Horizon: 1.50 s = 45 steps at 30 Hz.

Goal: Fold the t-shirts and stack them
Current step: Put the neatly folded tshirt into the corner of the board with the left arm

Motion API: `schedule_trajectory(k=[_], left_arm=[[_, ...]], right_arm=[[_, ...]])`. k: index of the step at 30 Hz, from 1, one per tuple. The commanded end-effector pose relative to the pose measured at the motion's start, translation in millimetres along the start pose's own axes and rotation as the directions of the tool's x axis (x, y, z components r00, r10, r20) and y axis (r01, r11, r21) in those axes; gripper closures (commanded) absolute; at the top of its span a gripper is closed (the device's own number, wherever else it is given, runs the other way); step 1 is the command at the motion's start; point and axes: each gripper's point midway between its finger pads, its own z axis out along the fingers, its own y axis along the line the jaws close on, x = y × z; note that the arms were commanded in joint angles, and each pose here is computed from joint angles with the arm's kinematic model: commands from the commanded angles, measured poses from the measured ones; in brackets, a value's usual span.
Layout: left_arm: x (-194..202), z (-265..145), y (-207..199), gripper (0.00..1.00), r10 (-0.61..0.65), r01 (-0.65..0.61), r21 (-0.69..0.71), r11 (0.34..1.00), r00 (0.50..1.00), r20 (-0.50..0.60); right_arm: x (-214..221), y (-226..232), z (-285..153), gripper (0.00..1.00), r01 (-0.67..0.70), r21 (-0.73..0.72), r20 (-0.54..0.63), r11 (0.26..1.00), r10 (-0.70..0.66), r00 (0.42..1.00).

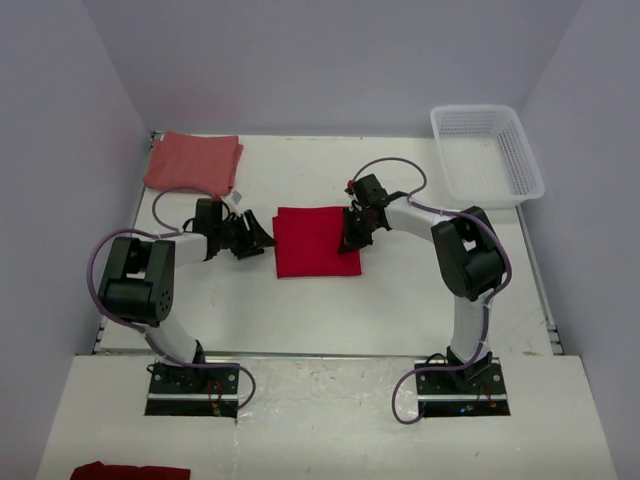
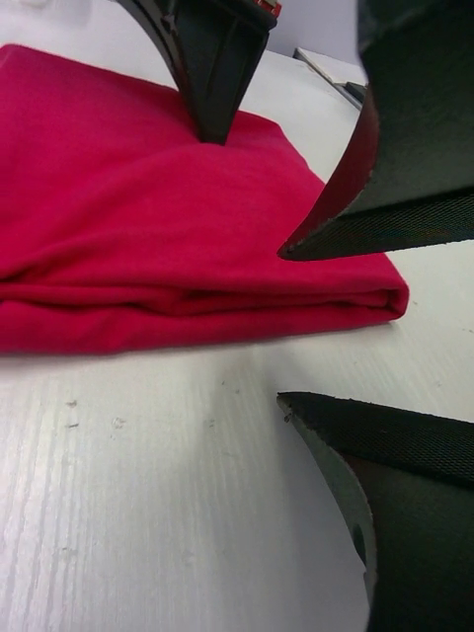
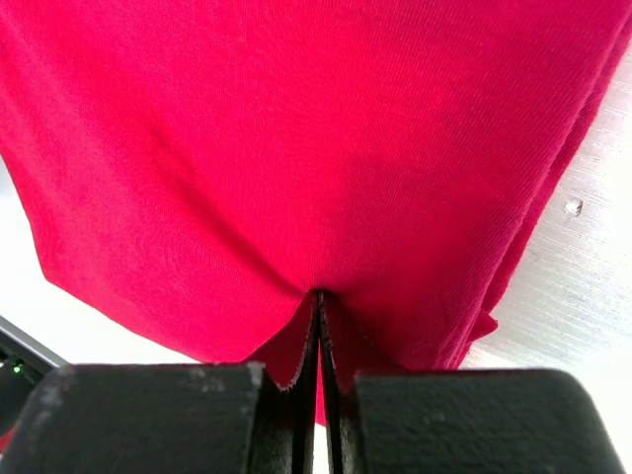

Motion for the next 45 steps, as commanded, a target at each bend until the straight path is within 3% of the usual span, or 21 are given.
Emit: schedule_trajectory(k=[1, 35, 45], left_arm=[[-20, 7, 0, 0.43, 0.043, -0.043, 0.001, 0.999, 0.998, 0.038], [23, 54, 11, 0.45, 0.005, -0.004, 0.010, 1.000, 0.995, -0.103], [25, 59, 15, 0.60, 0.002, -0.002, 0.005, 1.000, 0.994, -0.113]], right_arm=[[0, -5, 10, 1.00, -0.006, 0.018, -0.010, 1.000, 0.006, 1.000], [2, 0, 13, 1.00, -0.010, -0.018, -0.025, 1.000, 0.009, 1.000], [4, 0, 15, 1.00, -0.012, -0.022, -0.034, 1.000, 0.011, 0.999]])
